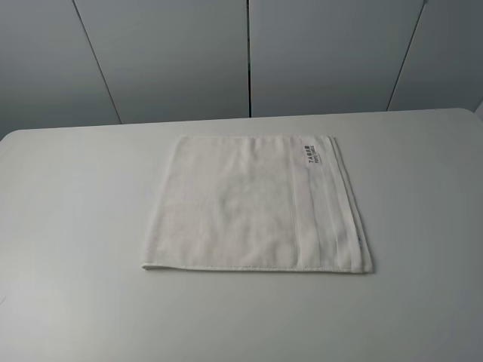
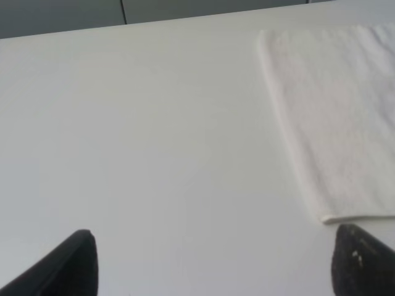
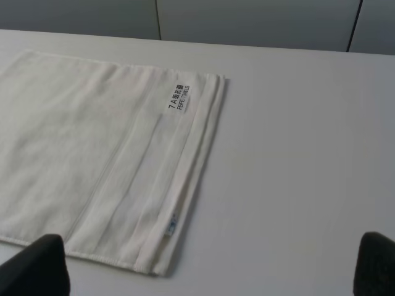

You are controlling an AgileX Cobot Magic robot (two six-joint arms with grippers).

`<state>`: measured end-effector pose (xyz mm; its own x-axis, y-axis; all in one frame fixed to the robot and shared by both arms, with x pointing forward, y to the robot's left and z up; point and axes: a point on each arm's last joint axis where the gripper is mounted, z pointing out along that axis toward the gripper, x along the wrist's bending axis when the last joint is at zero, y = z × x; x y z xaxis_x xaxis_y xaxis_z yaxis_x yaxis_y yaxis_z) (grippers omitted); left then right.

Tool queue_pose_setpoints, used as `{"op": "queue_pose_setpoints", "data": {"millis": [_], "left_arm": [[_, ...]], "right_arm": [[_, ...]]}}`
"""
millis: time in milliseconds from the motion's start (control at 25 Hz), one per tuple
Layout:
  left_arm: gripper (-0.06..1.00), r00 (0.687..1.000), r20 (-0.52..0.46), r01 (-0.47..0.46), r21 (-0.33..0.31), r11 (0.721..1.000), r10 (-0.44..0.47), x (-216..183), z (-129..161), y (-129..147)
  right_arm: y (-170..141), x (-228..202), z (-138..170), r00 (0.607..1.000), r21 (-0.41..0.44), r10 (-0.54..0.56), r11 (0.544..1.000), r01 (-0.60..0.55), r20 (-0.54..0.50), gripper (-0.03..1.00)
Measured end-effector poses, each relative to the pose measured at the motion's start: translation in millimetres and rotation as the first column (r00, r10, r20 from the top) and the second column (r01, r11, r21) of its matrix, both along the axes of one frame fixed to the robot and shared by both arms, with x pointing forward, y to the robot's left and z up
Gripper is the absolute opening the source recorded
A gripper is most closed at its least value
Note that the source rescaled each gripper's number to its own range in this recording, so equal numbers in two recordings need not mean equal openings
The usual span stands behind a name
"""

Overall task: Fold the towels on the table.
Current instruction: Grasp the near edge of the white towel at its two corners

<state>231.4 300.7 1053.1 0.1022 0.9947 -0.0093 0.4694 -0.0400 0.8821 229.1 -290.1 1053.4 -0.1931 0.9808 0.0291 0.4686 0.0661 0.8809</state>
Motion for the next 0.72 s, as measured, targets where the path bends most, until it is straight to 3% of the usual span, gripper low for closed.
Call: {"op": "queue_pose_setpoints", "data": {"millis": [720], "left_arm": [[0.97, 1.0, 0.0, 0.0, 0.0, 1.0, 0.0, 0.0, 0.0, 0.0]], "right_arm": [[0.0, 0.0, 0.0, 1.0, 0.0, 0.0, 1.0, 0.0, 0.0, 1.0]]}}
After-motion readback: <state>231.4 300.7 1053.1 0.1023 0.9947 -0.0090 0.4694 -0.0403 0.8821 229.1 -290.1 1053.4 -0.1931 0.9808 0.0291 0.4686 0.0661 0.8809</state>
